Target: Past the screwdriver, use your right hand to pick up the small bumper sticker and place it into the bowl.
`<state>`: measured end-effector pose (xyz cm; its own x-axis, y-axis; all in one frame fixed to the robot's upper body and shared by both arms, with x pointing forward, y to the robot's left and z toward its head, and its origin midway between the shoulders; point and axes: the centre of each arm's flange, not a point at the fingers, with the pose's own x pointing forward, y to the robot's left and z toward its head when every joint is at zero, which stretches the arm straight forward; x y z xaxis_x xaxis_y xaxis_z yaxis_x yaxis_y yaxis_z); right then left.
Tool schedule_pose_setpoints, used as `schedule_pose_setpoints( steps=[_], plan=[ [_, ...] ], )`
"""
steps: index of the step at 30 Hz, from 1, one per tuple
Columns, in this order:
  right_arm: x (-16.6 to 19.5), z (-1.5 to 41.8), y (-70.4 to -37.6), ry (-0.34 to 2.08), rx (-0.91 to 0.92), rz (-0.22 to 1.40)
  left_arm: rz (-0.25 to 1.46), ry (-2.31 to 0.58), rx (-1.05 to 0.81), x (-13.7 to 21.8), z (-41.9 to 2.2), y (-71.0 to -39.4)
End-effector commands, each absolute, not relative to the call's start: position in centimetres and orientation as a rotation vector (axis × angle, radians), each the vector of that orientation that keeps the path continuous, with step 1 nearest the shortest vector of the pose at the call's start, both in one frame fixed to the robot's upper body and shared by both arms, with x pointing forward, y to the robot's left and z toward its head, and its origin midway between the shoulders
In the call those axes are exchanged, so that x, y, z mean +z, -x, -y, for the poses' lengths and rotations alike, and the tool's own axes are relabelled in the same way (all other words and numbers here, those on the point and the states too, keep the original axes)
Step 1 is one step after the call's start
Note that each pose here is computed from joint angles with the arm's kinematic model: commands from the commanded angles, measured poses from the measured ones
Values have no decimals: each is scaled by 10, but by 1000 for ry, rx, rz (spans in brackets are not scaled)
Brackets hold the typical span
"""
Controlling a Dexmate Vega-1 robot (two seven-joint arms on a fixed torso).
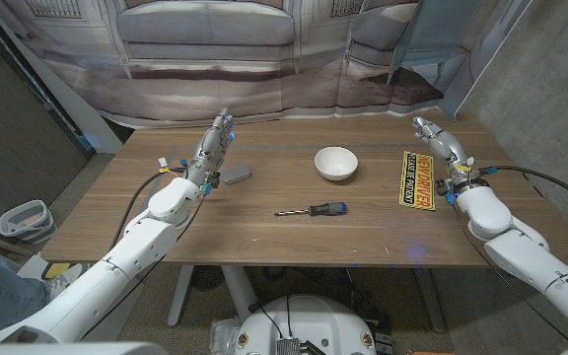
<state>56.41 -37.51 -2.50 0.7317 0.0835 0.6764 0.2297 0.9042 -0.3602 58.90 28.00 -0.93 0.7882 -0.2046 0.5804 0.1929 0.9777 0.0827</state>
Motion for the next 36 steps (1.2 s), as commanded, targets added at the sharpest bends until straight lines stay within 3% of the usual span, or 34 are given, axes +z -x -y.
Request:
schedule_pose_setpoints(
  steps=[1, 36],
  plan=[
    [-30, 378, -563, 490, -126, 759, 625, -22, -206, -9, -282, -590],
    [-30, 384, -562, 722, -262, 716, 606, -61, -217, -2, -280, -595]
  ],
)
